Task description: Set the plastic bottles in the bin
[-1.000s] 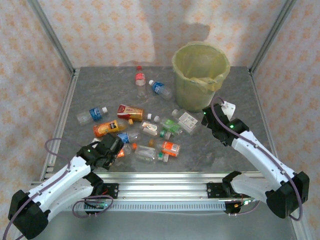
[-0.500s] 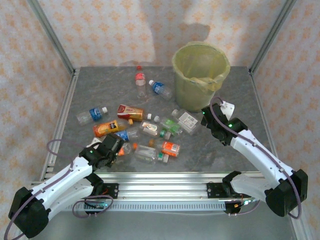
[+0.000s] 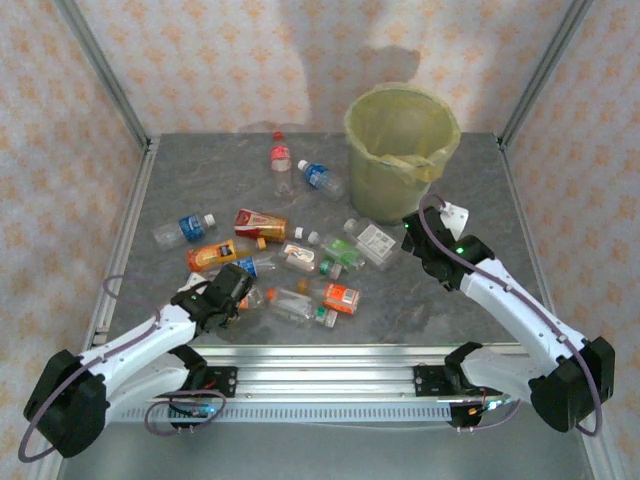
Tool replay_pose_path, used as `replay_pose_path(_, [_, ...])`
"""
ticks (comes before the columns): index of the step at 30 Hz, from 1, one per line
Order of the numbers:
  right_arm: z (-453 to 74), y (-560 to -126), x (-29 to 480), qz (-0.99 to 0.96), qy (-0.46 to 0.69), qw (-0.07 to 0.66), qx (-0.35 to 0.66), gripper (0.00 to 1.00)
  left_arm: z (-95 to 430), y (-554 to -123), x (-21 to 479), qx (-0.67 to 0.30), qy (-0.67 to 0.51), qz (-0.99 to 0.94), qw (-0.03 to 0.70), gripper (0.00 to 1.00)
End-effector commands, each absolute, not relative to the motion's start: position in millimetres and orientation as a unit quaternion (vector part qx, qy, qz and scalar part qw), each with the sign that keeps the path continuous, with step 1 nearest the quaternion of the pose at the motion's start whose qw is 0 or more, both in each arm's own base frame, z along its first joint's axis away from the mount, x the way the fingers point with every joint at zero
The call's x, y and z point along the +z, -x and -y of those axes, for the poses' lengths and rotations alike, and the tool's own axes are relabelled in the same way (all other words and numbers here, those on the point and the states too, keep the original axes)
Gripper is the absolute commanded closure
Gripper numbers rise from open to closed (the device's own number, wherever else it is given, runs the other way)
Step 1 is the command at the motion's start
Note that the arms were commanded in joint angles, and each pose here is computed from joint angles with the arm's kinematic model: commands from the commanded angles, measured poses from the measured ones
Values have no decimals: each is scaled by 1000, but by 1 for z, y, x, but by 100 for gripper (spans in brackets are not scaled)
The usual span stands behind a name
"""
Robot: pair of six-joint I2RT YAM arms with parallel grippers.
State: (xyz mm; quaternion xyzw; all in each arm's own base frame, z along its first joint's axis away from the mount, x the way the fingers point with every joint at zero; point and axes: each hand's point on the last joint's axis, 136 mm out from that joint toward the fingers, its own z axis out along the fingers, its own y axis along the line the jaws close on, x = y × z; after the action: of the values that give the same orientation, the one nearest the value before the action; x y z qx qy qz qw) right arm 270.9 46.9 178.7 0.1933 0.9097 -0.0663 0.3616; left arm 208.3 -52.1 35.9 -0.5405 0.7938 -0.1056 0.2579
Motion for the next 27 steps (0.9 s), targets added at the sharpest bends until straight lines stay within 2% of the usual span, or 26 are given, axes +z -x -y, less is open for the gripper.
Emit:
replay_pose_path(1, [-39, -273, 190, -901, -200, 374, -85, 1, 51, -224, 49, -95, 530, -792, 289, 18])
replay_pose_path(7, [-37, -271, 190, -900, -204, 376, -86, 1, 47, -229, 61, -76, 517, -796, 304, 30])
replay_pose_path(18, [-37, -272, 189, -899, -207, 379, -82, 1, 47, -243, 85, -97, 513, -781, 342, 44])
replay_pose_path(24, [-37, -272, 188, -898, -209, 378, -80, 1, 56, -258, 117, -108, 478, -794, 361, 52])
replay_pose_path(27, [-37, -272, 186, -897, -213, 378, -79, 1, 61, -264, 136, -115, 460, -800, 368, 52])
